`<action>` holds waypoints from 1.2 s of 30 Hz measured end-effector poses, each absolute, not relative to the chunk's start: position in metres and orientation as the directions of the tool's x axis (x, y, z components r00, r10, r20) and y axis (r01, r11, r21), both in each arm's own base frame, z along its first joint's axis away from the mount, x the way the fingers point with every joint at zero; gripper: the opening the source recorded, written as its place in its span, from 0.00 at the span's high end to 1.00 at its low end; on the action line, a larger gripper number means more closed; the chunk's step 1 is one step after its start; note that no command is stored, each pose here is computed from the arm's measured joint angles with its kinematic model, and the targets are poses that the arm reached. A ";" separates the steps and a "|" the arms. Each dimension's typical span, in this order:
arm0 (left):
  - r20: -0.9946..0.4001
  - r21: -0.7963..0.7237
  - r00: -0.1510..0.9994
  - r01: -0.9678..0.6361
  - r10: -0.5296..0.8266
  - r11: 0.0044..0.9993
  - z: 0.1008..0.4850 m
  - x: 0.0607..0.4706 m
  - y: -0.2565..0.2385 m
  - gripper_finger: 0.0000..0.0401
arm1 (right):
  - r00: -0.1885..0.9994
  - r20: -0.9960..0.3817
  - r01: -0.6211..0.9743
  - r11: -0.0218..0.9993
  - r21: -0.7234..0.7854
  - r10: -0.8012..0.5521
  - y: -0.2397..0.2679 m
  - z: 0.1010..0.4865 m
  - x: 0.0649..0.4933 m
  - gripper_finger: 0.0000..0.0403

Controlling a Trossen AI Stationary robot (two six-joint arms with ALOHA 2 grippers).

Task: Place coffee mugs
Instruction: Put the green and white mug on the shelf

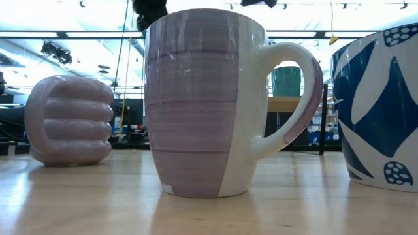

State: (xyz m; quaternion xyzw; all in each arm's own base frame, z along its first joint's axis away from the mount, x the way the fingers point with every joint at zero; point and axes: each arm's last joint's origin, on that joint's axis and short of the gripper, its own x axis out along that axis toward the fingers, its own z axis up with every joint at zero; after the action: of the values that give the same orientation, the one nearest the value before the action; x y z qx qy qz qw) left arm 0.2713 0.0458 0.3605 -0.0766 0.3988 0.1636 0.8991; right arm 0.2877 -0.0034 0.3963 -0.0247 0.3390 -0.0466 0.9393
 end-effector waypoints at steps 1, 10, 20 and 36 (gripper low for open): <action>-0.739 0.011 0.622 -0.376 0.261 0.927 0.361 0.268 0.048 0.84 | 0.767 -0.631 0.077 0.993 -0.090 -0.117 -0.008 0.393 0.290 0.75; -0.755 0.084 0.584 -0.363 0.297 0.928 0.347 0.260 0.071 0.84 | 0.812 -0.553 0.148 0.982 -0.117 -0.188 -0.047 0.373 0.302 0.75; -0.731 0.096 0.627 -0.294 0.268 0.951 0.350 0.249 0.100 0.85 | 0.816 -0.571 0.163 0.984 0.072 -0.093 -0.091 0.362 0.312 0.79; -0.703 0.044 0.682 -0.242 0.202 0.969 0.348 0.230 0.149 0.87 | 0.722 -0.660 0.264 0.964 -0.013 -0.207 -0.155 0.338 0.334 0.82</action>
State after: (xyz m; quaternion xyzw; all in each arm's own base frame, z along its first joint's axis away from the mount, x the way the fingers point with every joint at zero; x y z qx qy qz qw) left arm 0.2304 0.1491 0.3481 -0.0263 0.3801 0.1209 0.9166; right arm 0.3335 -0.1547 0.3377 0.0412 0.3504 -0.1270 0.9270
